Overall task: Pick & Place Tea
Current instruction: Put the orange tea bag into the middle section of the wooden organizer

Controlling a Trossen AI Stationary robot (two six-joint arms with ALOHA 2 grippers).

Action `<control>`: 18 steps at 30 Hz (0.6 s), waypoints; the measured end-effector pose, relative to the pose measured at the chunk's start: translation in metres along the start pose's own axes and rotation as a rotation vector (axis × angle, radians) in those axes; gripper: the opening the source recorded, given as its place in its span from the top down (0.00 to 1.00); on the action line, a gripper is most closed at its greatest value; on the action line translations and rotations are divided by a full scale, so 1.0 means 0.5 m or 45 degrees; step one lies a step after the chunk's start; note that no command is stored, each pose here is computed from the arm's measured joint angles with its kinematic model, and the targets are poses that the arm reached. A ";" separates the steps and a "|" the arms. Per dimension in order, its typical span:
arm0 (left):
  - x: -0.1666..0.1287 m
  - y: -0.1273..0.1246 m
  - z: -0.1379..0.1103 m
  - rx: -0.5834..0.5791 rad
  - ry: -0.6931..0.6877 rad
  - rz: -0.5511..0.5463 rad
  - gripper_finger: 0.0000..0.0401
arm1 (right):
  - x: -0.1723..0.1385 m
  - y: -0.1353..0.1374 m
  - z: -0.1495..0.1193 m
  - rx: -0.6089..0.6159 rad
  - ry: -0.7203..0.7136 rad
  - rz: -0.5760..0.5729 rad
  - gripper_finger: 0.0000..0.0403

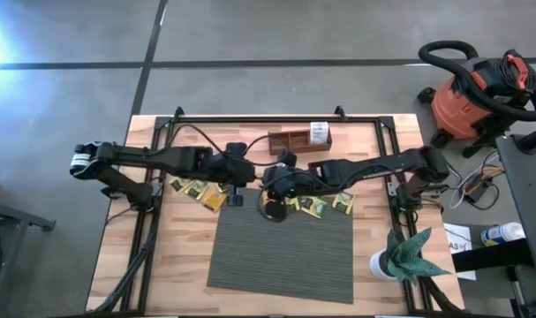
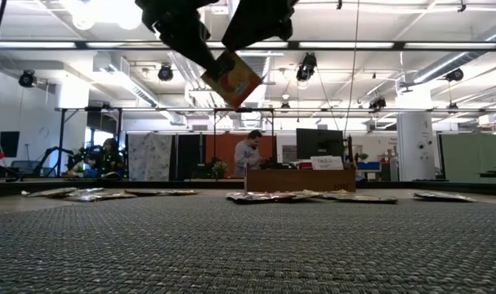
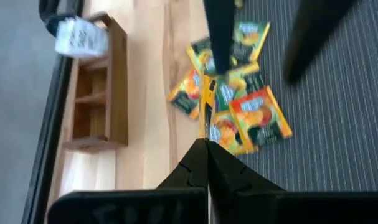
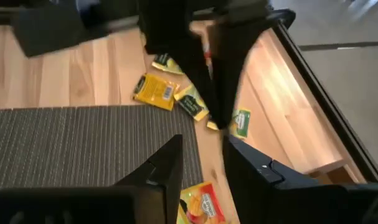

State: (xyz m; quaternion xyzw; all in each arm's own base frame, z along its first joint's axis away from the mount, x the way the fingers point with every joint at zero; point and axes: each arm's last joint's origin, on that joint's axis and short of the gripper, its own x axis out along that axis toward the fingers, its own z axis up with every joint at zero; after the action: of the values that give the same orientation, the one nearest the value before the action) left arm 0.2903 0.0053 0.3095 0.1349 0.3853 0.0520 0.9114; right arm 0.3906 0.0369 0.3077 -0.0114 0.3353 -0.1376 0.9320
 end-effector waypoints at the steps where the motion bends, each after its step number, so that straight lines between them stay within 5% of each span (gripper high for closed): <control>1: -0.002 0.001 0.003 -0.001 -0.004 0.001 1.00 | 0.004 0.001 0.001 0.001 -0.002 0.000 0.72; 18: -0.011 0.002 -0.001 0.004 0.015 -0.012 1.00 | 0.008 0.001 -0.003 -0.018 0.012 -0.017 0.73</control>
State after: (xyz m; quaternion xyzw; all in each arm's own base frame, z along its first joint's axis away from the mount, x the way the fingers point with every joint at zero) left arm 0.2860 0.0050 0.3133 0.1341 0.3915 0.0479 0.9091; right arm 0.3926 0.0365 0.3040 -0.0197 0.3405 -0.1414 0.9293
